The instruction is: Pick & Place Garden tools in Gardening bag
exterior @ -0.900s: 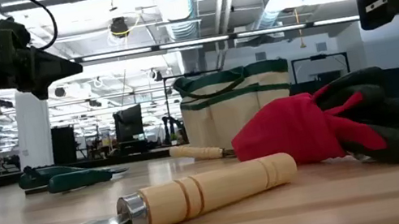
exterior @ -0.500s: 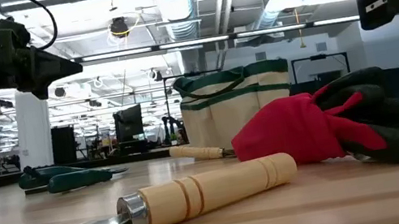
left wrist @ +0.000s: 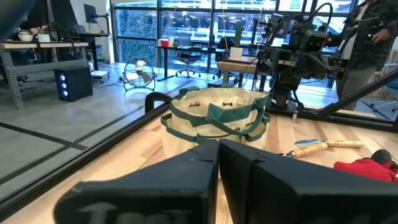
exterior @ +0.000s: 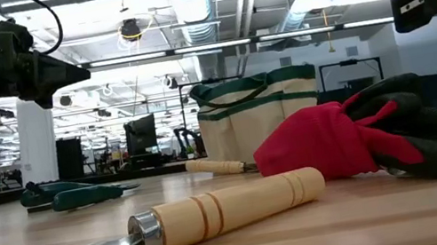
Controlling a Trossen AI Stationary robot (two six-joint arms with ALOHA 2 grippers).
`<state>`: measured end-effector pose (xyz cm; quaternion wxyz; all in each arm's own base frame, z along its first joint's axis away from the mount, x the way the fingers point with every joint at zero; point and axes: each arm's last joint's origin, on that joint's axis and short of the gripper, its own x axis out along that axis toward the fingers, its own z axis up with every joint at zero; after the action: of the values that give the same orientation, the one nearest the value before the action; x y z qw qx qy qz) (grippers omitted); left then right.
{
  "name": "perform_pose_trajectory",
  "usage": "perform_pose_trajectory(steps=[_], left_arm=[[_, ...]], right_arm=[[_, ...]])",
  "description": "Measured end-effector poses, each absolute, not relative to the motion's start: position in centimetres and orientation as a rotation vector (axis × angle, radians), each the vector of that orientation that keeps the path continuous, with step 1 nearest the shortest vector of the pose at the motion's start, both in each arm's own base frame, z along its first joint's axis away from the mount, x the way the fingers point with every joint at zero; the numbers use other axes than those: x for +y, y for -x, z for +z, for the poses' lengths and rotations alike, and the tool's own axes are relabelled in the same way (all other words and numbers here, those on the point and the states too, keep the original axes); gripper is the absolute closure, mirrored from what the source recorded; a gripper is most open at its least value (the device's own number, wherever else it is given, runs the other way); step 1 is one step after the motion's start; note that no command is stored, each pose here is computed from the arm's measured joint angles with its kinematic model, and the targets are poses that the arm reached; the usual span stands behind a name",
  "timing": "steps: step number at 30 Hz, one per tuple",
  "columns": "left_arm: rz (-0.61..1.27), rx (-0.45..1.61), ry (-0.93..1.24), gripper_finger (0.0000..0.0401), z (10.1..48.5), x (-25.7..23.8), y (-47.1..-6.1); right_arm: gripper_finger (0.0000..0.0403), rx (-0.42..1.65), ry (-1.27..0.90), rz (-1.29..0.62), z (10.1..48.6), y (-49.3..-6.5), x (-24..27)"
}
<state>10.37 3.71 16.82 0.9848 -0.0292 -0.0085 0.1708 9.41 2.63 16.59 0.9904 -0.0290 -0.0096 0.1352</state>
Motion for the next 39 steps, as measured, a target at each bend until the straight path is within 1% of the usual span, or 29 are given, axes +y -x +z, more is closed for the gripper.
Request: perform_pose_trajectory(steps=[8,13,25,27,31,39], left_arm=[[0.343,-0.017,0.059,0.0399,16.83,3.71,-10.37],[0.343,-0.017,0.059,0.0399,16.83,3.71,-10.37],[0.342,-0.046,0.053,0.0399,17.11,3.71,-10.36],[0.342,-0.048,0.053,0.0399,17.14,3.71,-10.36],[0.342,-0.050,0.053,0.0399,17.15,3.71,-10.36],[0.341,-0.064,0.051,0.0399,17.28,3.70,-10.36]], right_arm=[[0.0403,-0.020,0.066,0.272,16.58,-9.42,2.63],[0.0403,-0.034,0.169,0.270,16.58,-9.42,2.62],[0.0403,-0.036,0.173,0.269,16.60,-9.42,2.62],[0.0403,-0.045,0.153,0.269,16.71,-9.42,2.63],[0.0403,-0.046,0.032,0.271,16.88,-9.41,2.63],[0.0403,-0.045,0.019,0.271,16.89,-9.41,2.63]])
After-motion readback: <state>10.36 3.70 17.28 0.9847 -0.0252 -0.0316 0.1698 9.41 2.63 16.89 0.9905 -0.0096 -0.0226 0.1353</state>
